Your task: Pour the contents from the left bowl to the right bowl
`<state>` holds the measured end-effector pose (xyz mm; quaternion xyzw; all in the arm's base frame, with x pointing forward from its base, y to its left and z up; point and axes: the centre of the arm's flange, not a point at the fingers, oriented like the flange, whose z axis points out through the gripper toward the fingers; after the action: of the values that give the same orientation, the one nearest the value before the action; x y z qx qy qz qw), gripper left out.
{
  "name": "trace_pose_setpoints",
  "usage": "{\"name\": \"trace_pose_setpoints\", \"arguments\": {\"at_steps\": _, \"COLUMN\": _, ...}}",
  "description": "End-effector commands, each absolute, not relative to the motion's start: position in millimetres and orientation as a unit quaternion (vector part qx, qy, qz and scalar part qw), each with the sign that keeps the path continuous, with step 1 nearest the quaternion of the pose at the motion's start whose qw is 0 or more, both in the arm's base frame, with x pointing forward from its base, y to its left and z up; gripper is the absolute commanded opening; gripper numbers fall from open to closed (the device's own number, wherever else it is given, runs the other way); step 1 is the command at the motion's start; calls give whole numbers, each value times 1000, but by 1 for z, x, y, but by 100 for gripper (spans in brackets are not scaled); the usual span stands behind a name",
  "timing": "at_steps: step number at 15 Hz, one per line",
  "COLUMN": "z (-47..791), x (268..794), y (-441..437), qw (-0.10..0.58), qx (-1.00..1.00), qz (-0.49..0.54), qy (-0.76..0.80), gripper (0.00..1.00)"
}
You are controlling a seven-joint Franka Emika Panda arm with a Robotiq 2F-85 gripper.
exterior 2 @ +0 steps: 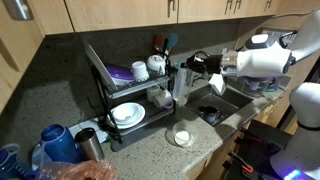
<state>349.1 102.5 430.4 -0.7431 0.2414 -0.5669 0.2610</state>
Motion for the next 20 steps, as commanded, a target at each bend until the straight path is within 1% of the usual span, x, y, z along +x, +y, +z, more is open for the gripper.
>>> {"name": "trace_pose_setpoints", "arguments": {"at_steps": 1, "z": 431, "x": 317, "y": 117, "qw": 259, "qx": -738, "qz": -572, "qy": 249, "gripper": 1}}
{"name": "trace_pose_setpoints", "arguments": {"at_steps": 13, "z": 418, "x": 291, "y": 130, "qw": 259, "qx": -745, "qz": -559, "qy": 256, "gripper": 1}}
{"name": "trace_pose_setpoints", "arguments": {"at_steps": 20, "z": 418, "x": 276, "y": 139, "qw": 260, "qx": -735, "qz": -568, "qy": 262, "gripper": 1}}
